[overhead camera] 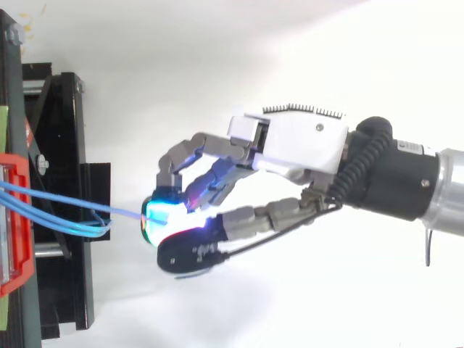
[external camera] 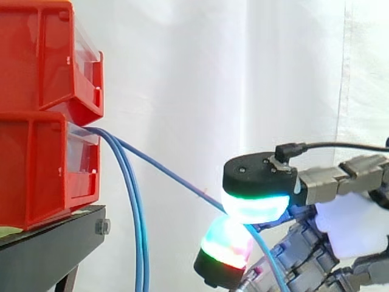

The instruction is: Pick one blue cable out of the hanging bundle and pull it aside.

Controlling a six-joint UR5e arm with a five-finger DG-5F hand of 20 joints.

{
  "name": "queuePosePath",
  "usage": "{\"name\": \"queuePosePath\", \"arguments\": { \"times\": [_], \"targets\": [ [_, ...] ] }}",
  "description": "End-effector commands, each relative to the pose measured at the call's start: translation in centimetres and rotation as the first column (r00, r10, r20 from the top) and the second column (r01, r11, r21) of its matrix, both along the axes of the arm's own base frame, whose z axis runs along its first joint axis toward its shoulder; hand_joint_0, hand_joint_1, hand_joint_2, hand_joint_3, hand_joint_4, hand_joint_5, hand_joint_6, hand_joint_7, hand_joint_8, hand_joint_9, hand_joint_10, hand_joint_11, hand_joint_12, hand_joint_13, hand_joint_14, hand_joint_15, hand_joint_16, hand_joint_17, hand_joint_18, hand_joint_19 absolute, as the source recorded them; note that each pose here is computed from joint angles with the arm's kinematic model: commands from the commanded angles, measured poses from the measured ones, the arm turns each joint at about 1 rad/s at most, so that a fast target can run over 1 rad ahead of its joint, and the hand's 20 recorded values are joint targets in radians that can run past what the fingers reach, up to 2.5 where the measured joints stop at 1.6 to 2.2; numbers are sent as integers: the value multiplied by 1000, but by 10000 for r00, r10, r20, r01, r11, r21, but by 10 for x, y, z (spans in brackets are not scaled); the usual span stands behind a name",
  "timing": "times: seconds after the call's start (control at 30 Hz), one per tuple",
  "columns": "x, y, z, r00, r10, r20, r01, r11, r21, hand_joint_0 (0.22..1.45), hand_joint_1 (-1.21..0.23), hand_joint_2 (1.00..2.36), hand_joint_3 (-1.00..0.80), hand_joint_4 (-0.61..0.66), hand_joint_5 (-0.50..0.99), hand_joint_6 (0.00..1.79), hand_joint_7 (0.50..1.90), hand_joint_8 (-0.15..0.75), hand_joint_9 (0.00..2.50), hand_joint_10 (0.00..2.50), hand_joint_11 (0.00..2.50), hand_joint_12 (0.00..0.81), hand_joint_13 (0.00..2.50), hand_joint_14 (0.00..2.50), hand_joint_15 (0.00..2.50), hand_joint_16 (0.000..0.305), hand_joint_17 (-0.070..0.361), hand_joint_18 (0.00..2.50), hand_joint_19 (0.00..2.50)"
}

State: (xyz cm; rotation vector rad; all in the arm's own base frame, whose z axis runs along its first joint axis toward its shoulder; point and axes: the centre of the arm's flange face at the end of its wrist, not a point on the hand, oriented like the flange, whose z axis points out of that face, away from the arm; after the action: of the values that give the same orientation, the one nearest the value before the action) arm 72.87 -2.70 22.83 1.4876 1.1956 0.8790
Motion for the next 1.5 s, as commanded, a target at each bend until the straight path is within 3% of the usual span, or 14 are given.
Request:
{"name": "queuePosePath", "arguments": {
  "times": [0.0, 0.3, 0.43, 0.53, 0.87, 1.47],
  "targets": [
    [6, -7, -4, 9914, -724, 1088, 680, 9967, 440, 603, -801, 1027, -70, 94, -90, 932, 1074, 278, 788, 13, 354, 376, 675, 15, 398, 51, 114, 613, 507],
    [4, -9, -6, 9908, -913, 997, 885, 9956, 319, 606, -801, 1027, -81, 98, -91, 931, 1077, 281, 789, 13, 361, 375, 671, 16, 396, 51, 114, 612, 507],
    [6, -10, -4, 9865, -1104, 1207, 1071, 9937, 336, 605, -801, 1026, -82, 97, -91, 931, 1077, 282, 789, 13, 368, 377, 669, 17, 402, 51, 114, 611, 507],
    [8, -8, -2, 9844, -1094, 1381, 1057, 9938, 334, 606, -801, 1026, -85, 99, -92, 931, 1076, 282, 788, 14, 368, 378, 670, 15, 395, 51, 114, 609, 516],
    [8, -5, -3, 9872, -967, 1268, 981, 9952, -54, 605, -800, 1025, -89, 99, -93, 931, 1070, 283, 787, 13, 366, 376, 669, 15, 399, 51, 114, 607, 519],
    [8, -5, -3, 9871, -970, 1272, 983, 9951, -39, 605, -800, 1025, -95, 99, -94, 932, 1063, 282, 788, 13, 368, 377, 666, 15, 399, 51, 114, 609, 519]
  ]
}}
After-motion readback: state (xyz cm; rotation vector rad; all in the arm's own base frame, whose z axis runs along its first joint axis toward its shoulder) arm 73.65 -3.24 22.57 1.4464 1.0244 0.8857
